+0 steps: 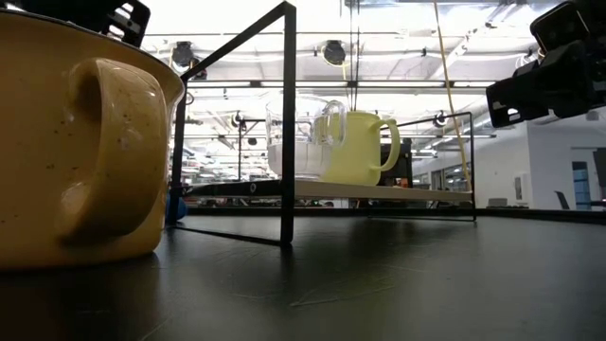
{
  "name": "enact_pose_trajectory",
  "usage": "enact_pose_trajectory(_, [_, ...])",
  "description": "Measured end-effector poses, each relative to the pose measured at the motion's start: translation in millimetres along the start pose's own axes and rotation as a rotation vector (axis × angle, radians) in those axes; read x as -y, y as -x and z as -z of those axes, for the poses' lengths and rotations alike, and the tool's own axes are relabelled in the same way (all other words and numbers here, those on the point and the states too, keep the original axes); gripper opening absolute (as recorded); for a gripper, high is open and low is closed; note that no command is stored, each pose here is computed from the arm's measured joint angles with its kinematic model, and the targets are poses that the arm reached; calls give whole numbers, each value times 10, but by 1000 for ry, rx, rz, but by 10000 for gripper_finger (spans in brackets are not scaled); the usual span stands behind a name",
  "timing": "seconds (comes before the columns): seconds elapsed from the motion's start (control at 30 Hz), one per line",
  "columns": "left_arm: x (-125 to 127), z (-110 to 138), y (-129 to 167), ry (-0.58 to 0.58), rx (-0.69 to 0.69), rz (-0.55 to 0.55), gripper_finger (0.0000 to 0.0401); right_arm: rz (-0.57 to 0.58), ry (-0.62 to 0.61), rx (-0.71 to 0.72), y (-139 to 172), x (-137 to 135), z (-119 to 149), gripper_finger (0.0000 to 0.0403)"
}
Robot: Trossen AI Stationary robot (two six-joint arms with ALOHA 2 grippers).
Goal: Stack small to large cups/mugs on shelf
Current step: Put the orange mug on the shelf
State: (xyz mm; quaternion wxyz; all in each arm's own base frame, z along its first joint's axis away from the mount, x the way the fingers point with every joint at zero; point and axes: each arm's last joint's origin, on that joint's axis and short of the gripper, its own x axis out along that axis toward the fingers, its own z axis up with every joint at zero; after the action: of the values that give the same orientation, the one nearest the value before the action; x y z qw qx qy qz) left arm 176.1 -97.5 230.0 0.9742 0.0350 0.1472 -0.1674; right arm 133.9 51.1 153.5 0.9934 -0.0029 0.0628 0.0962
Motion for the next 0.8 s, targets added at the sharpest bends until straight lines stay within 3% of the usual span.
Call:
enact_pose_trajectory(0.27, [15,-115,-108,-49,-85,-36,0,0,11,0,0,0,0,0])
enact_pose_trajectory(0.6, [-54,-201,130,-80,-44,-196,0,0,16,4,0,0,-4,0])
enact_pose_trajectory(0.8, [-74,-128,243,-95,-71,-264,0,-12,1,81,3,-5,-80,0])
